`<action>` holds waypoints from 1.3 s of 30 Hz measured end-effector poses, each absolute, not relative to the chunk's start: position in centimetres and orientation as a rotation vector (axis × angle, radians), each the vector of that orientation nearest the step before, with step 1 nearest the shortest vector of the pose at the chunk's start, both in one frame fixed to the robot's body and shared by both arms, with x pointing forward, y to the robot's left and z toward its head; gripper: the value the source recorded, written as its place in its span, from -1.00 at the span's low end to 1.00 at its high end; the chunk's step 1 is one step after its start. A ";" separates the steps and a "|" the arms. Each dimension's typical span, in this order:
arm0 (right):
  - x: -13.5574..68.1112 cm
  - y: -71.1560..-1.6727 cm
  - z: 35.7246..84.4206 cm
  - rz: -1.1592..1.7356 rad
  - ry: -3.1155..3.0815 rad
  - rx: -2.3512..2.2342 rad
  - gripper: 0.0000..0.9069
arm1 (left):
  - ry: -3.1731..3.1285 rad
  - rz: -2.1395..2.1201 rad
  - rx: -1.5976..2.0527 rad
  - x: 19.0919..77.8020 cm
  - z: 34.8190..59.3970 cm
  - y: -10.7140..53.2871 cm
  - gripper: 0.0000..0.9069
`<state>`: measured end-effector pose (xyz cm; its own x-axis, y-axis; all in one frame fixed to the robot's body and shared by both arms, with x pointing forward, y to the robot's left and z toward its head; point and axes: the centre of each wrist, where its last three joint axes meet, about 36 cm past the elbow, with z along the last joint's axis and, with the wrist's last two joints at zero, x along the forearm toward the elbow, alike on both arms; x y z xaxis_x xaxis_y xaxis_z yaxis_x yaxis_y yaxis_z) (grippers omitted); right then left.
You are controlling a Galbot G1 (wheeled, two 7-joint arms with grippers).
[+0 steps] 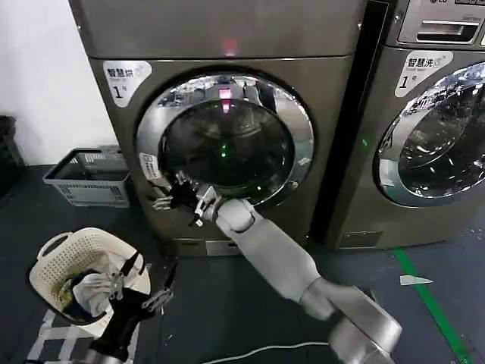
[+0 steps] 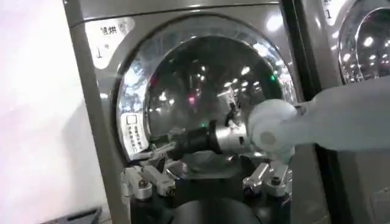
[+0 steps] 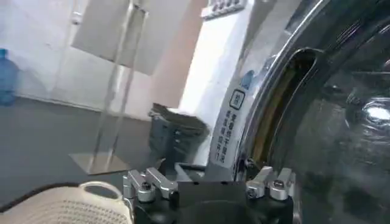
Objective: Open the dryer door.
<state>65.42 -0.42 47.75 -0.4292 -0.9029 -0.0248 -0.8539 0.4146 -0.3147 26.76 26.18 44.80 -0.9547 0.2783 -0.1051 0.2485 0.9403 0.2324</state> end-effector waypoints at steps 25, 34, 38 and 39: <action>63.4 -7.4 48.1 -0.220 2.070 -2.010 1.00 | 2.893 0.297 0.290 31.1 46.1 36.1 1.00; 63.6 -10.6 48.6 -0.202 1.858 -2.188 1.00 | 2.895 0.313 0.285 32.6 46.2 38.9 1.00; 63.6 -12.8 49.0 -0.234 1.758 -2.275 1.00 | 2.887 0.311 0.317 33.5 46.4 39.8 1.00; 63.5 -13.4 49.0 -0.242 1.737 -2.299 1.00 | 2.885 0.311 0.319 33.7 46.5 40.1 1.00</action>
